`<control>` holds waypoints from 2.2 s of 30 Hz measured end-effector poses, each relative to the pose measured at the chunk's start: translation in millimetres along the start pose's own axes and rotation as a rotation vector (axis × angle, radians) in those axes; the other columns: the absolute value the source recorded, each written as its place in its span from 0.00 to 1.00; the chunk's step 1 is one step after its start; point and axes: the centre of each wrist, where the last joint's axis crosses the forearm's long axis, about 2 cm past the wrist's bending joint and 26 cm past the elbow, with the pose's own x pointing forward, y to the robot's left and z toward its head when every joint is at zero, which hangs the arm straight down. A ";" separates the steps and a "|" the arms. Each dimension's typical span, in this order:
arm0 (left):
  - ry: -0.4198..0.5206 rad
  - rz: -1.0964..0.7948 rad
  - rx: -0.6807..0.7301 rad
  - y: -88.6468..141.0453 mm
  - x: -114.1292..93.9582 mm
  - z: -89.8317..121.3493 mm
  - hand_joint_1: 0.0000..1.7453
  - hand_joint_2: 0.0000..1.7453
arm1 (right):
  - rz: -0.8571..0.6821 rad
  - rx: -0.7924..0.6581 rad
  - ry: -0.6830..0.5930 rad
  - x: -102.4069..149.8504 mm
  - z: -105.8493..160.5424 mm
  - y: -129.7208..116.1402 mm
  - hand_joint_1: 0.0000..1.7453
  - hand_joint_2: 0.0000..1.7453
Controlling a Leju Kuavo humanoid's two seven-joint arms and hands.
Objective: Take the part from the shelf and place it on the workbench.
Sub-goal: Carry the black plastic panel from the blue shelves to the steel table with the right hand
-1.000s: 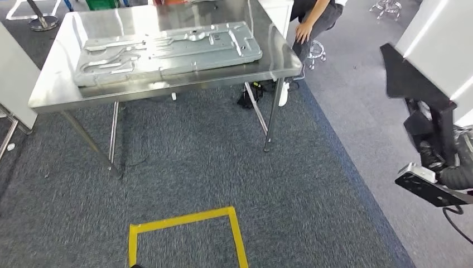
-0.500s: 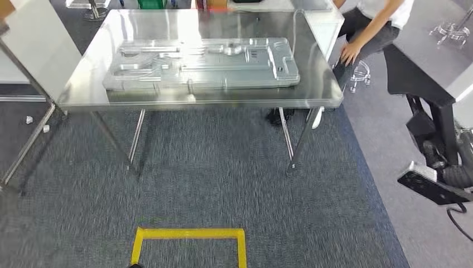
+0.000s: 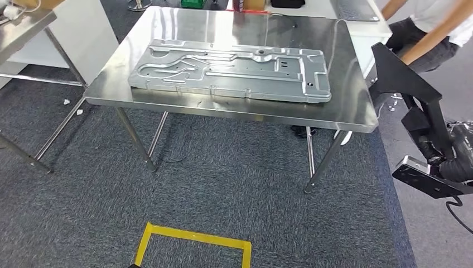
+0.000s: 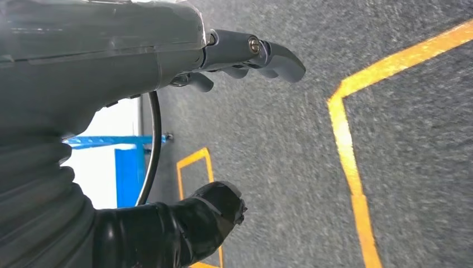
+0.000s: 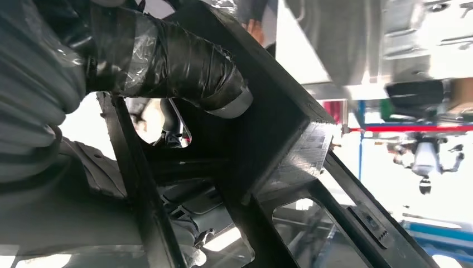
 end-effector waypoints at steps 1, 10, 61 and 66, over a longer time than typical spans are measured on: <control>0.000 0.000 0.000 0.2 0.0 0.0 0.00 1.00 | 0.006 0.005 0.000 -0.4 -2.6 -1.4 1.00 1.00; -0.001 -0.001 0.000 2.4 5.1 0.5 0.00 1.00 | 0.070 0.084 0.028 -12.7 -43.0 -23.6 1.00 1.00; -0.045 0.011 0.008 7.3 -2.3 0.2 0.00 1.00 | 0.278 0.296 0.079 -16.8 -95.7 -25.3 1.00 1.00; -0.104 0.009 0.035 12.3 8.2 1.3 0.00 1.00 | 0.277 0.293 0.048 0.7 -107.6 -46.8 1.00 1.00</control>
